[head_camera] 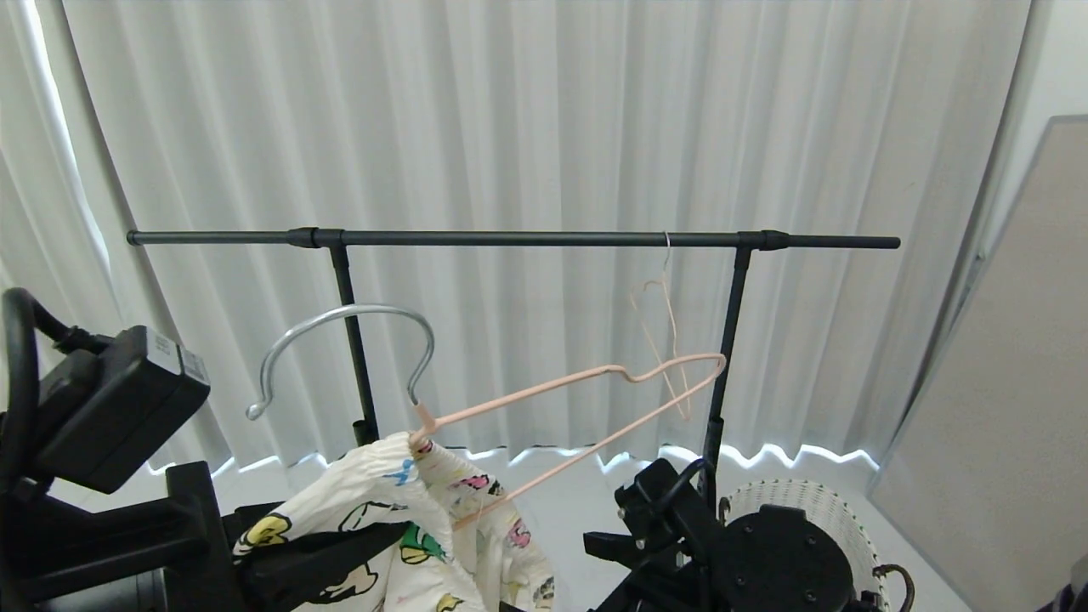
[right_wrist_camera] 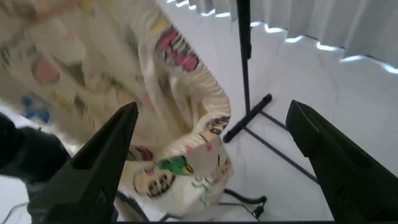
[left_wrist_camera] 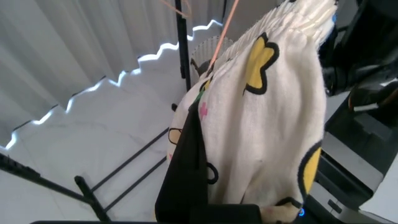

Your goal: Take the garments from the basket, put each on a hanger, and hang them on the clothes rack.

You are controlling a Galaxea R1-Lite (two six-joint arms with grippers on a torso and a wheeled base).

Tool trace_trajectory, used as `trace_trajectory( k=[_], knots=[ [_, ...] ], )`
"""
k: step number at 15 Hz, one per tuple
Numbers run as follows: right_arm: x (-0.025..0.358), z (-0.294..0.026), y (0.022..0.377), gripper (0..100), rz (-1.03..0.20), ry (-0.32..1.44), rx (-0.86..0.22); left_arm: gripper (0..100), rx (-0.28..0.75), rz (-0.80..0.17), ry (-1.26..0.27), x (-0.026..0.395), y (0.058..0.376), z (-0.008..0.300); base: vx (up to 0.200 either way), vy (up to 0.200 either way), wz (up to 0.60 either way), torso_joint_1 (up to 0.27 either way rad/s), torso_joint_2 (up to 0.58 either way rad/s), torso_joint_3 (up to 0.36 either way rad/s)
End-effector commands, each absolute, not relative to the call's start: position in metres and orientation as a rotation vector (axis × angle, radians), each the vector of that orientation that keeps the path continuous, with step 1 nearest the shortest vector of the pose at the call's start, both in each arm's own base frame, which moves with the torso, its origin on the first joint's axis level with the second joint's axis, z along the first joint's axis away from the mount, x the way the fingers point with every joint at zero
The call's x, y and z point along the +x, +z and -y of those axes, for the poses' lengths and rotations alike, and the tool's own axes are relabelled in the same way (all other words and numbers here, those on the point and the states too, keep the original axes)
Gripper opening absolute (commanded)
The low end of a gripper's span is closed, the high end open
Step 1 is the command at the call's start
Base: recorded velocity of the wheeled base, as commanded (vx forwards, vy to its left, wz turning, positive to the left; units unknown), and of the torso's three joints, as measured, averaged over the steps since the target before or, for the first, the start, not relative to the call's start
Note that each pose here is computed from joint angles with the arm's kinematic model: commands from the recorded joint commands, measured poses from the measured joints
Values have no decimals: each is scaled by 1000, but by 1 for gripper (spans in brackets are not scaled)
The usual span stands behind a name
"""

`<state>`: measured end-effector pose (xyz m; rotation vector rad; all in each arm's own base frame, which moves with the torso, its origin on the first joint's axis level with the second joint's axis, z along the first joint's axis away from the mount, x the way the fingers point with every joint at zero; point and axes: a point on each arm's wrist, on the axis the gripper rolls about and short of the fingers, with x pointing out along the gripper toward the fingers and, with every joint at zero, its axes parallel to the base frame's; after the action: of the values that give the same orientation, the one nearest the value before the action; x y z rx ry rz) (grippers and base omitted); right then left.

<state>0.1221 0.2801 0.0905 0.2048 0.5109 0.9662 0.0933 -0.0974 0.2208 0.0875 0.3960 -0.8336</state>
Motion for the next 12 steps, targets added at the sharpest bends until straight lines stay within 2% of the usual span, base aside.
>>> trace_trajectory(
  k=[1,5,9,12],
  knots=[
    [119,-274,81,100,-546,950,177,0,84,-373,-859,89,225,97,0,0,0,0,0,0],
    [121,-262,71,100,-557,857,146,0,86,-362,-870,85,225,95,0,0,0,0,0,0],
    [149,-239,71,100,-512,675,131,0,110,-416,-851,83,208,92,0,0,0,0,0,0],
    [163,-208,63,100,-518,586,27,0,114,-428,-846,83,204,91,0,0,0,0,0,0]
  ],
)
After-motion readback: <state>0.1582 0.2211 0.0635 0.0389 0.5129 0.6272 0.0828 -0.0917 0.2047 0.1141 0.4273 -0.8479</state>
